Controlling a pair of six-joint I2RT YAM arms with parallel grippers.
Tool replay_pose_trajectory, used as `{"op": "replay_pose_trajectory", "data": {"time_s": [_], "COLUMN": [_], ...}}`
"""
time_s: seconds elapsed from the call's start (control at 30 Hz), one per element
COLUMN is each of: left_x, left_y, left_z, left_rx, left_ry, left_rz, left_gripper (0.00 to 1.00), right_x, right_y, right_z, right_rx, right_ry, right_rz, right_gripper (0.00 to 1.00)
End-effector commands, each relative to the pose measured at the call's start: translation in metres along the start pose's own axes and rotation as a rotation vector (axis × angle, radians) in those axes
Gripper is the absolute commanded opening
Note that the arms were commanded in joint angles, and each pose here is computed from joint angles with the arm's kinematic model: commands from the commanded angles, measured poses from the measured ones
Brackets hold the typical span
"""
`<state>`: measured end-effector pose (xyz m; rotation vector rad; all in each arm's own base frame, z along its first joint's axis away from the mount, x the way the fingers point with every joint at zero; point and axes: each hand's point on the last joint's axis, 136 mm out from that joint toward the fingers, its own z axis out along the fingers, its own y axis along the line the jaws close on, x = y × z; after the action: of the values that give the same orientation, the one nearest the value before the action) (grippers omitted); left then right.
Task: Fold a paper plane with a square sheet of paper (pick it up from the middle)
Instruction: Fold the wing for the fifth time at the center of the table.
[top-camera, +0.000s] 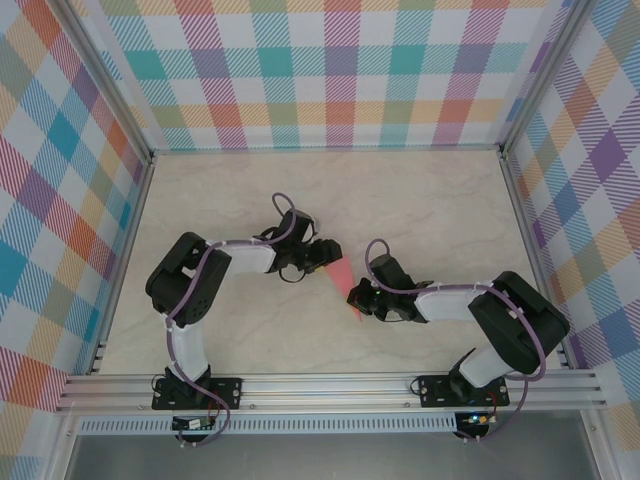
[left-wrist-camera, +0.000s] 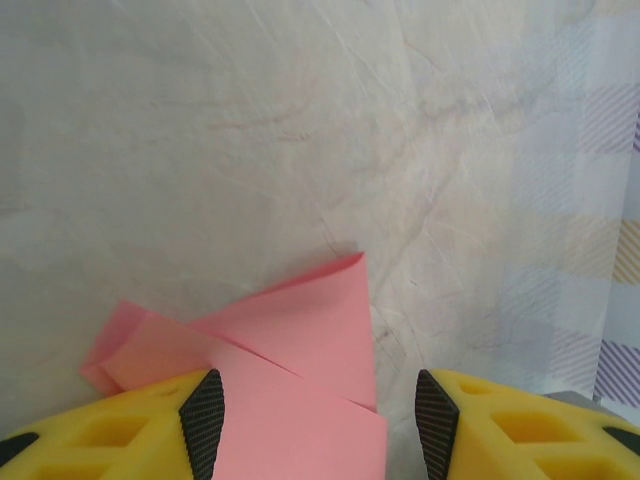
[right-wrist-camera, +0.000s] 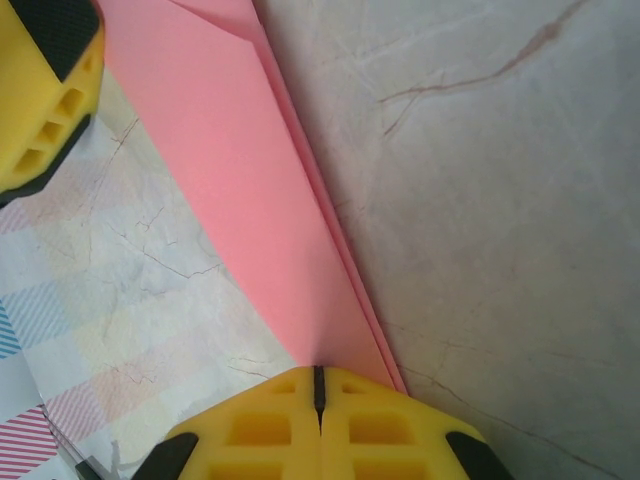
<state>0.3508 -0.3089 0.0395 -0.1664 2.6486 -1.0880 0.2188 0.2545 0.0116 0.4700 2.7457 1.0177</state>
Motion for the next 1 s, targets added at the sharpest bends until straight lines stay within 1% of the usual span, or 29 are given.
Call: {"op": "replay_pose_trajectory", "data": {"time_s": [0.0,0.1,0.27,0.4,0.53,0.63,0.7,0.87,0.97], "left_x": [-0.014,-0.021,-0.033,-0.047,-0.052,-0.041,-0.029,0.004,0.019], "left_y": [0.037,0.044,0.044,0.025,-0.005,-0.028,-0.039,-0.059,-0.062], "left_z": [-0.003,-0.005,-0.012,-0.033,-0.062,-0.073,-0.075,-0.06,-0.044], "left_rx": [-0.106,-0.134,-0.114,-0.089,-0.03,0.044,0.06,0.1,0.104], "left_ry": [-0.012,-0.007,-0.014,-0.037,-0.081,-0.07,-0.059,-0.012,0.009], "left_rz": [-0.039,-0.032,-0.05,-0.028,0.004,0.025,0.049,0.086,0.089], "left_gripper": [0.56,0.56,0.56,0.56,0.57,0.57,0.57,0.57,0.57], "right_x": [0.034,0.035,0.035,0.034,0.031,0.029,0.029,0.029,0.03], "right_y": [-0.079,-0.08,-0.077,-0.073,-0.068,-0.065,-0.065,-0.064,-0.066], "right_z": [-0.004,-0.004,-0.004,-0.003,-0.003,-0.002,-0.001,0.002,0.002], "right_rx": [0.284,0.284,0.271,0.263,0.255,0.25,0.252,0.252,0.253], "right_ry": [0.113,0.118,0.122,0.122,0.118,0.114,0.116,0.121,0.124], "right_rz": [0.066,0.069,0.066,0.065,0.057,0.051,0.049,0.046,0.046], "right_gripper": [0.03,0.03,0.03,0.03,0.04,0.04,0.04,0.04,0.03]}}
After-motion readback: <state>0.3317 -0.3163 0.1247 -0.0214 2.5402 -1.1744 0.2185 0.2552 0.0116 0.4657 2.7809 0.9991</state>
